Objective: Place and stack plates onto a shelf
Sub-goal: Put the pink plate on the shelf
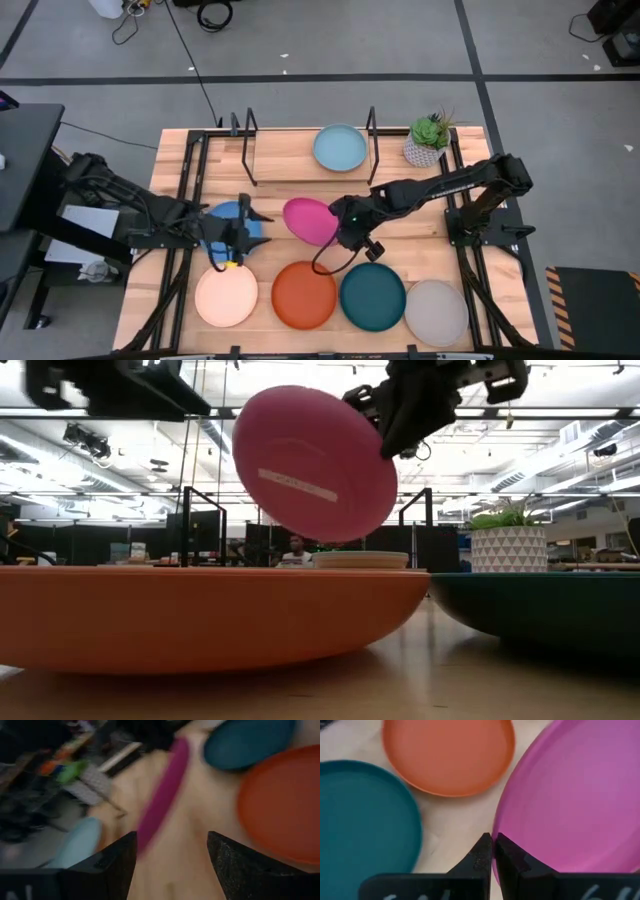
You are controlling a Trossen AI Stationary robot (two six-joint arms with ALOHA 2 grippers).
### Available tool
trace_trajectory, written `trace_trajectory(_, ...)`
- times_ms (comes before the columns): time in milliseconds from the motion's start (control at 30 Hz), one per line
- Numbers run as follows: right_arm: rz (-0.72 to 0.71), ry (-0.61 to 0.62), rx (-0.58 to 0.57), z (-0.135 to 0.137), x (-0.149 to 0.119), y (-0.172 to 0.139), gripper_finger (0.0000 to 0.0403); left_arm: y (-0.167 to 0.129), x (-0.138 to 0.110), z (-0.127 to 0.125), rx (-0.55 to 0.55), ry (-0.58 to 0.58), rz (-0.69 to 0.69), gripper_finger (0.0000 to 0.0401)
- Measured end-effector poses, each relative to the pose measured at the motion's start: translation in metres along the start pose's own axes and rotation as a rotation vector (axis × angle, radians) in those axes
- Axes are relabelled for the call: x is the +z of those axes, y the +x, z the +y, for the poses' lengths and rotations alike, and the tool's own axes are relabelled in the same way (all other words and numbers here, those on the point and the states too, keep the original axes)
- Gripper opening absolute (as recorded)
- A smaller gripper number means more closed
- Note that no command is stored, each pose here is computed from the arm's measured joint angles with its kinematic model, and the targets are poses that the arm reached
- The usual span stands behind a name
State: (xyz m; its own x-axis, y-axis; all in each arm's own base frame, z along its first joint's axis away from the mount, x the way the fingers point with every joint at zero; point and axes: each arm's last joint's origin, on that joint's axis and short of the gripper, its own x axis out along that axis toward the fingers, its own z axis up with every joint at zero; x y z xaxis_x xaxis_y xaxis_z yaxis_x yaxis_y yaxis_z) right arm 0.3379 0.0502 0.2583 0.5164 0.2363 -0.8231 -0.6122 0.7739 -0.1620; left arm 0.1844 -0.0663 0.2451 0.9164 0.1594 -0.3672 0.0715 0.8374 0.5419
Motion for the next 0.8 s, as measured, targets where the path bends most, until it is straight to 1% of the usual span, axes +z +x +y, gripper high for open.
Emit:
trace_trajectory(33, -0.005, -0.002, 0.011, 0.000, 0.000, 0.001, 0.0020, 0.002, 0.001, -0.001, 0.031, 0.009, 0.008, 0.0246)
trace_trajectory(100, -0.004, -0.003, 0.016, 0.000, 0.000, 0.003, 0.0020, 0.006, 0.002, -0.002, 0.057, 0.033, 0.009, 0.0245)
trace_trajectory(267, -0.007, -0.016, 0.018, 0.000, 0.000, 0.004, 0.0020, 0.020, 0.006, -0.010, 0.045, 0.049, -0.013, 0.0245)
trace_trajectory(367, -0.019, -0.024, 0.030, 0.000, 0.001, 0.004, 0.0020, 0.029, 0.005, -0.015, 0.045, 0.087, -0.006, 0.0245)
trace_trajectory(467, -0.029, -0.045, 0.039, 0.000, 0.001, 0.004, 0.0020, 0.037, 0.003, -0.016, 0.054, 0.083, 0.005, 0.0245)
trace_trajectory(600, -0.068, -0.065, 0.069, 0.000, 0.003, 0.004, 0.0020, 0.050, -0.004, -0.013, 0.070, 0.082, 0.057, 0.0244)
trace_trajectory(700, -0.064, -0.064, 0.061, 0.000, 0.003, 0.004, 0.0020, 0.055, -0.007, -0.013, 0.026, 0.078, 0.056, 0.0236)
trace_trajectory(767, -0.065, -0.065, 0.044, -0.001, 0.003, 0.004, 0.0020, 0.057, -0.008, -0.014, -0.009, 0.078, 0.047, 0.0221)
trace_trajectory(800, -0.071, -0.065, 0.041, -0.002, 0.004, 0.004, 0.0020, 0.057, -0.008, -0.014, -0.010, 0.077, 0.044, 0.0212)
